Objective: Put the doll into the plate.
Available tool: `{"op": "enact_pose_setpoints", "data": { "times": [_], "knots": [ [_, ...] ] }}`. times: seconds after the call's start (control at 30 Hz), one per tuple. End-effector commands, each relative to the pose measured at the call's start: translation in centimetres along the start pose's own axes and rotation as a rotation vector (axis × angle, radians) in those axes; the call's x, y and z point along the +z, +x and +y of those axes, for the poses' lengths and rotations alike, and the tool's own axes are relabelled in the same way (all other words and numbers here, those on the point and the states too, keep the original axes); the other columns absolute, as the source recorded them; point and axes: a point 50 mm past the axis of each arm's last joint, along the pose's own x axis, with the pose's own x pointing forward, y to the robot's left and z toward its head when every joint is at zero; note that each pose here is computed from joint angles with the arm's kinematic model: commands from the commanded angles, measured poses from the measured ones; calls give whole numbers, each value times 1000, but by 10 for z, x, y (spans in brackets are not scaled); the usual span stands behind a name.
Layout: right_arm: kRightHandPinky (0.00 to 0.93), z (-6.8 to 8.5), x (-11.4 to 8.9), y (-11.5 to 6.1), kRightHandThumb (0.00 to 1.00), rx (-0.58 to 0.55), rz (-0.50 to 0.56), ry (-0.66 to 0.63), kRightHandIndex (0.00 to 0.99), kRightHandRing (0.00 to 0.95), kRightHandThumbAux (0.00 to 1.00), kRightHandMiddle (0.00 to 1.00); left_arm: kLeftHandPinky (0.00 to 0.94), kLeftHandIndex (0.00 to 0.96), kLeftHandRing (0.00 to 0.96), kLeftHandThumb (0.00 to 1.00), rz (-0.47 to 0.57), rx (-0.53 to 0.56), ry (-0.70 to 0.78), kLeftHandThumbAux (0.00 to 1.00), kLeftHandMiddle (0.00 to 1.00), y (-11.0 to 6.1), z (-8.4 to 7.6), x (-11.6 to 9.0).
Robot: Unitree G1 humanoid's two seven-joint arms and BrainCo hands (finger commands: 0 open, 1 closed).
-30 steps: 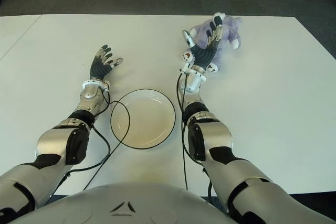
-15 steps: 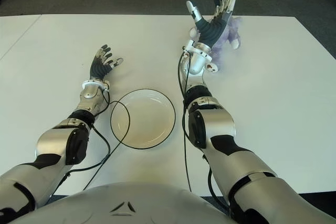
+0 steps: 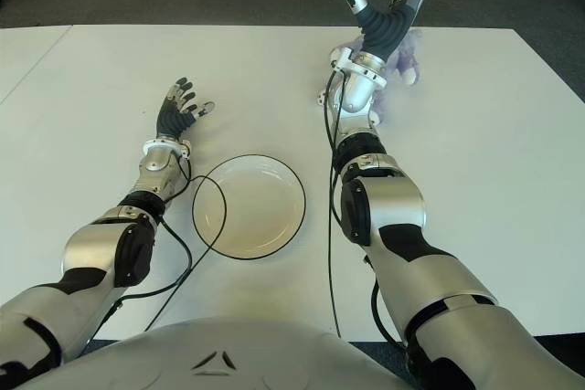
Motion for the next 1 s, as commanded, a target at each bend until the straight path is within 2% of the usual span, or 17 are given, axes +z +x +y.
{"op": "enact_pose_setpoints", "data": {
  "times": [0.03,0.23,0.37,0.53,0.63,0.73,0.8,1.0],
  "knots": [
    [142,3,-2,2,0,78,13,-29,148,139,845,167,140,83,99,32,341,-4,-13,825,92,-45,-5,-76],
    [139,3,-7,6,0,221,33,-144,158,143,868,171,141,87,101,38,340,-7,-23,841,99,-45,-7,-75],
    [119,-3,-13,12,0,354,68,-261,156,134,892,166,134,84,97,34,340,-11,-23,848,95,-44,-7,-75],
    [79,-22,-20,23,0,542,103,-509,156,117,897,153,137,93,98,33,333,-15,-14,858,96,-44,-8,-75],
    [33,-34,-25,29,0,607,149,-637,146,80,851,112,142,93,100,33,334,-18,-10,863,98,-44,-8,-75],
    [15,-38,-30,31,0,672,178,-762,137,55,818,85,149,93,103,34,332,-17,-11,872,101,-43,-9,-74],
    [1,-44,-35,29,0,724,198,-872,127,20,778,48,143,91,104,25,338,-15,-14,868,101,-43,-9,-74],
    [0,-60,-47,20,3,827,241,-1083,118,0,742,2,146,94,104,21,328,-13,-9,877,100,-43,-11,-73]
  ]
}}
